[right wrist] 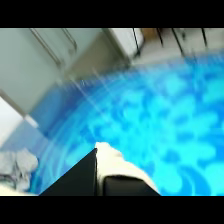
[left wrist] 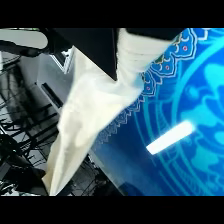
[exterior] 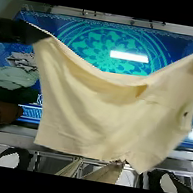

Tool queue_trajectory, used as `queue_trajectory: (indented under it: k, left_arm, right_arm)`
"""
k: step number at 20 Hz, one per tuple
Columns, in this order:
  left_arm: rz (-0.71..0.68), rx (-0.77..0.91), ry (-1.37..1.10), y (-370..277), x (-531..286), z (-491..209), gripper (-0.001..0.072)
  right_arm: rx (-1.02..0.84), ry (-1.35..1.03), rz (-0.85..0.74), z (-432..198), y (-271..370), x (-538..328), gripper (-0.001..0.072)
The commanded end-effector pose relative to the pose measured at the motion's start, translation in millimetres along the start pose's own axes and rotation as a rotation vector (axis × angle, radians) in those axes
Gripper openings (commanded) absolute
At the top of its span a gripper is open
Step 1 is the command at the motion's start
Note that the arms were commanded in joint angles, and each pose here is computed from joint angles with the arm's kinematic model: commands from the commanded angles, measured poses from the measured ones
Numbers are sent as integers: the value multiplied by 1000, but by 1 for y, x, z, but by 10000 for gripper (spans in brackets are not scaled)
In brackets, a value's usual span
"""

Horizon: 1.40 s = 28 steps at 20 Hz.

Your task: Fold the shirts.

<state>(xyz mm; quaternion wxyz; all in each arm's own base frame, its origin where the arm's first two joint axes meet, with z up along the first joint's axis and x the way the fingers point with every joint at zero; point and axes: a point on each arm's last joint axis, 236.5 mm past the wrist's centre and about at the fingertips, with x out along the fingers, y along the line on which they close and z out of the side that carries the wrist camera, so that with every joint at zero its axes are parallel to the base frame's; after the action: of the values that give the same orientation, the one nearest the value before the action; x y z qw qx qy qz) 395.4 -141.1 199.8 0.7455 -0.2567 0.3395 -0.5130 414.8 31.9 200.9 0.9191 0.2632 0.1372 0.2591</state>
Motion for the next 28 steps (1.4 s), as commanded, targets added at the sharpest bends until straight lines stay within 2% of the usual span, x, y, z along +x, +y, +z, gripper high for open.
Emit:
queue_trajectory:
  k: [1, 4, 8, 14, 22, 26, 28]
  left_arm:
    - [-27, -247, 73, 119, 40, -30, 24]
    - [-11, -361, 68, 181, 54, -31, 23]
    - [35, -402, 15, 218, 32, -13, 22]
    - [241, -493, 212, 256, 15, -71, 23]
    - [171, -627, 371, 258, 45, -124, 20]
    - [307, -646, 547, 270, 39, -166, 11]
    - [303, -659, 581, 265, 37, -171, 11]
  right_arm:
    - [171, 196, -15, -88, -91, 71, 19]
    - [295, 198, 95, -91, -116, 101, 19]
    - [361, 247, 122, -81, -134, 89, 19]
    - [368, 555, -75, -152, -184, 32, 19]
    - [467, 650, -95, -209, -202, 21, 20]
    - [462, 700, -107, -224, -206, 15, 20]
    - [463, 703, -104, -224, -205, 14, 20]
